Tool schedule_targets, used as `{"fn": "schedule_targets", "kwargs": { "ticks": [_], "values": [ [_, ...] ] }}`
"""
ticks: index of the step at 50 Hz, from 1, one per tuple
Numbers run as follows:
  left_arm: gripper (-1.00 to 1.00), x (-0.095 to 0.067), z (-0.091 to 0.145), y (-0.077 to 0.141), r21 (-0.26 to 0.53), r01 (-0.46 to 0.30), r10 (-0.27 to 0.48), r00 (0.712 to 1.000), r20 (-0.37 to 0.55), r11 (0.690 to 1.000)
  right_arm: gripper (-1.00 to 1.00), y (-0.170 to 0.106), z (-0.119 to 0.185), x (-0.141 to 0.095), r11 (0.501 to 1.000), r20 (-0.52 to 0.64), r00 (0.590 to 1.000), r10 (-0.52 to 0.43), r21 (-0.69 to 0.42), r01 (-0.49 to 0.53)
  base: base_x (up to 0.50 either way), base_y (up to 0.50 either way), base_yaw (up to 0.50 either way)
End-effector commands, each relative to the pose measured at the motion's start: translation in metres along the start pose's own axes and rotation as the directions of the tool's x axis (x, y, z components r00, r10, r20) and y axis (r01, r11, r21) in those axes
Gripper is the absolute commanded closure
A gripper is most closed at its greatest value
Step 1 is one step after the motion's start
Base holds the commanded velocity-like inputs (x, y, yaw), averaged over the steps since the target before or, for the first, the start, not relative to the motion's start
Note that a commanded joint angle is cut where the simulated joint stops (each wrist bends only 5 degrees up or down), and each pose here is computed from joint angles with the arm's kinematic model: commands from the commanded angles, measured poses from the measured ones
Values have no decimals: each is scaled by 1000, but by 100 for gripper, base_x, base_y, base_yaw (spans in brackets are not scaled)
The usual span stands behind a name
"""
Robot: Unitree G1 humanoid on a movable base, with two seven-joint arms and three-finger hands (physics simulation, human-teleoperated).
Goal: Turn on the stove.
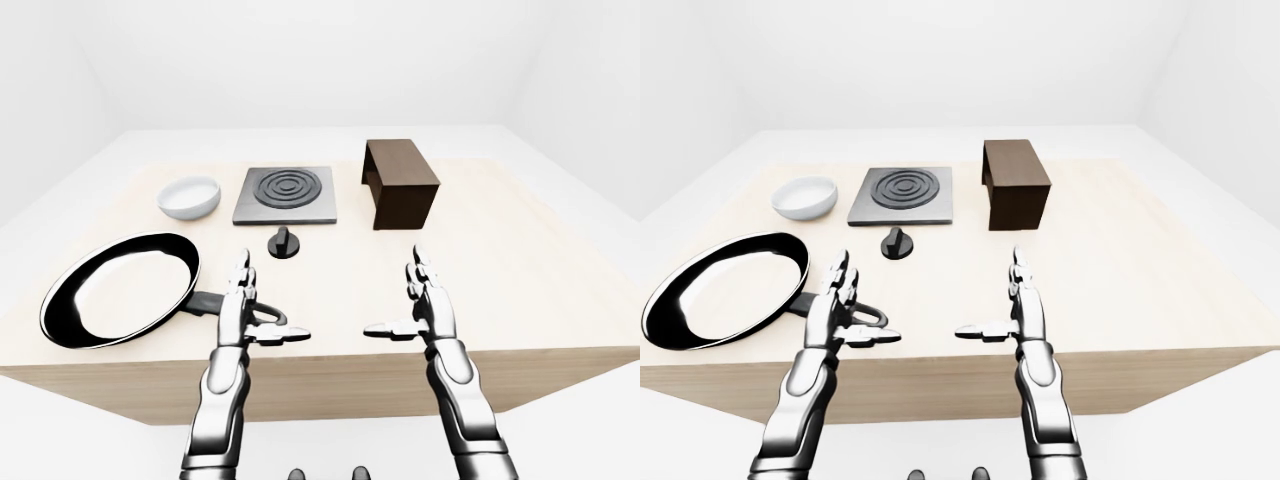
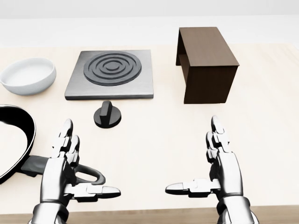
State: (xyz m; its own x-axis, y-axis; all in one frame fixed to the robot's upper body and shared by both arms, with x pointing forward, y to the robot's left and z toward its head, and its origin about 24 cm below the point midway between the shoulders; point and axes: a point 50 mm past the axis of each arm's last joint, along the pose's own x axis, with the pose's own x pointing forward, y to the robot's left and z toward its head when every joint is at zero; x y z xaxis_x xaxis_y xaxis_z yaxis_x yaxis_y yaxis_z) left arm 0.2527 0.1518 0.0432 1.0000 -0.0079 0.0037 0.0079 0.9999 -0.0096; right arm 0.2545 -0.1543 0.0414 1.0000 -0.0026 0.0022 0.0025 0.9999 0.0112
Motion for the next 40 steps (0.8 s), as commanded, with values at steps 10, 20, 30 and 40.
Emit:
{"fn": "schedule_targets", "kwargs": {
  "ticks": [10, 20, 30, 40],
  "values": [
    [-100, -6, 8, 0, -29, 29, -29, 999, 18, 999, -100, -9, 0, 1, 1000, 14, 1000, -11, 26, 11, 0, 0, 0],
    [-100, -2, 3, 1, -40, 20, -20, 1000, 5, 999, -100, -64, 60, -8, 965, 191, 947, -257, 104, 241, 0, 0, 0],
    [-100, -2, 3, 1, -36, 26, -26, 1000, 2, 999, -100, -86, 94, -23, 932, 322, 876, -360, 168, 322, 0, 0, 0],
    [-100, -3, 0, -2, -37, 36, -36, 999, -5, 999, -100, -81, 93, -21, 942, 323, 887, -331, 163, 292, 0, 0, 0]
  ]
}}
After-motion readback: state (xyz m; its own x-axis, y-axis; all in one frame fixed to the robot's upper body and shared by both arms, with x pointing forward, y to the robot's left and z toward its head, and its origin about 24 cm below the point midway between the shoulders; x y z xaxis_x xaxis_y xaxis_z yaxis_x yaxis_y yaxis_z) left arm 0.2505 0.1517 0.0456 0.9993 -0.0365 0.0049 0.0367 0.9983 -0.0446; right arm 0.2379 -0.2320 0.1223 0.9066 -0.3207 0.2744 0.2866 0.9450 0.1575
